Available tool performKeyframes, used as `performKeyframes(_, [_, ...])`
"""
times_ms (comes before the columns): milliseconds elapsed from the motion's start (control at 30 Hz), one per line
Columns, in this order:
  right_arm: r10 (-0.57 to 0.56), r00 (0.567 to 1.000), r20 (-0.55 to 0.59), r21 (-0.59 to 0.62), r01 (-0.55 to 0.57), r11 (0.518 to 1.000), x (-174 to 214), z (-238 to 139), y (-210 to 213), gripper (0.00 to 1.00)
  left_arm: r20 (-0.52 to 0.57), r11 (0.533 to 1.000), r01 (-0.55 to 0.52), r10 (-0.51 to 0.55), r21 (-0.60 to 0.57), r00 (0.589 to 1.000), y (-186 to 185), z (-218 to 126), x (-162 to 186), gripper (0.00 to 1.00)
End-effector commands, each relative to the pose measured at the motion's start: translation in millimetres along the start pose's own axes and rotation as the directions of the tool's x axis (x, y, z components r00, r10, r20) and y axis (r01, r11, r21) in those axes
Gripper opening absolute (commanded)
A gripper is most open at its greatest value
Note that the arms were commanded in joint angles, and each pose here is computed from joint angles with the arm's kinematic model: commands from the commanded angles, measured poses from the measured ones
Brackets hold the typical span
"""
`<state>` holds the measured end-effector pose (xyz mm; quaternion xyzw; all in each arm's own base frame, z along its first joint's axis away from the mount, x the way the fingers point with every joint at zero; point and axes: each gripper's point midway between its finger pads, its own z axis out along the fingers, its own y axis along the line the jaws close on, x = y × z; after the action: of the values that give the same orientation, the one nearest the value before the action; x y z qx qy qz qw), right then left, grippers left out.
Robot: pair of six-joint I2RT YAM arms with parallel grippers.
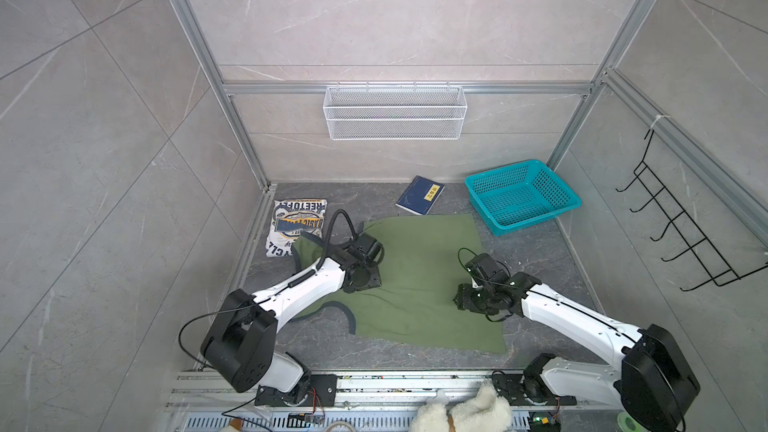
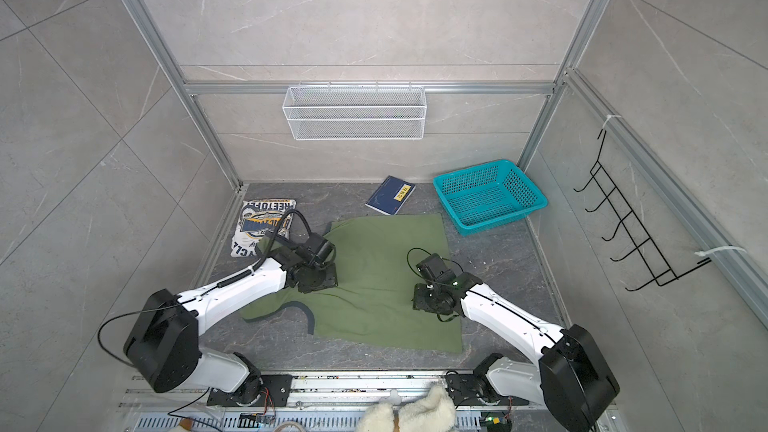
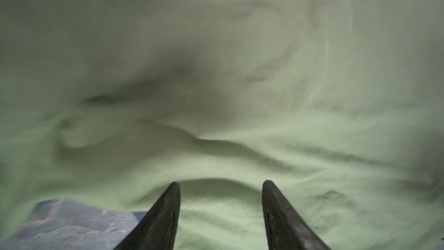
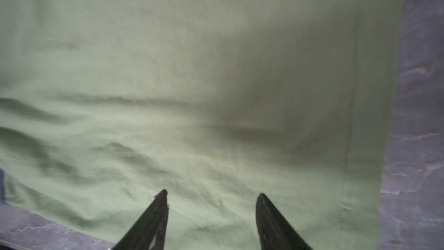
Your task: Fold and stack the tank tops
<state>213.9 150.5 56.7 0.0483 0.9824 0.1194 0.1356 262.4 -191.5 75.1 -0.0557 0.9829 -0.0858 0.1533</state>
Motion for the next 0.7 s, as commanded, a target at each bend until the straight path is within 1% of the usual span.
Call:
performKeyframes(0, [0.049,0.995,-0.09,0.07,-0.043,0.997,22.0,17.2,-15.7,0.6,-0.05,1.0,-0.024,0.025,0.017,0.998,-11.9,15.1,19.3,0.59])
performKeyframes(67, [0.08,0.99,-0.114,0.119,-0.066,0.991,27.3,21.8,-23.7,0.6,-0.079,0.999,-0.034,0.035,0.019,0.996,-15.2,24.2,33.6,0.59])
performKeyframes(167, [0.133,0.984,-0.115,0.187,-0.11,0.976,33.2,24.0,-39.5,0.6,-0.108,1.0,-0.018,0.019,0.011,0.994,-16.5,33.4,51.3,0.6])
performKeyframes(300, [0.23,0.966,-0.115,0.209,-0.202,0.957,38.8,24.2,-60.7,0.6,-0.12,1.0,0.0,0.003,0.024,0.993,-25.8,42.9,75.5,0.64])
performKeyframes(400, [0.304,0.944,-0.124,0.218,-0.274,0.937,42.8,21.4,-78.3,0.61,-0.124,0.999,-0.001,0.005,0.036,0.992,-38.1,47.5,92.6,0.65])
performKeyframes(567, [0.382,0.919,-0.097,0.202,-0.357,0.912,40.8,10.9,-90.9,0.6,-0.131,0.996,-0.054,0.063,0.073,0.989,-76.4,44.7,115.6,0.69])
performKeyframes(667, [0.418,0.907,-0.048,0.247,-0.395,0.885,37.7,-3.2,-104.4,0.61,-0.129,0.993,-0.081,0.092,0.085,0.987,-89.4,37.9,125.3,0.71])
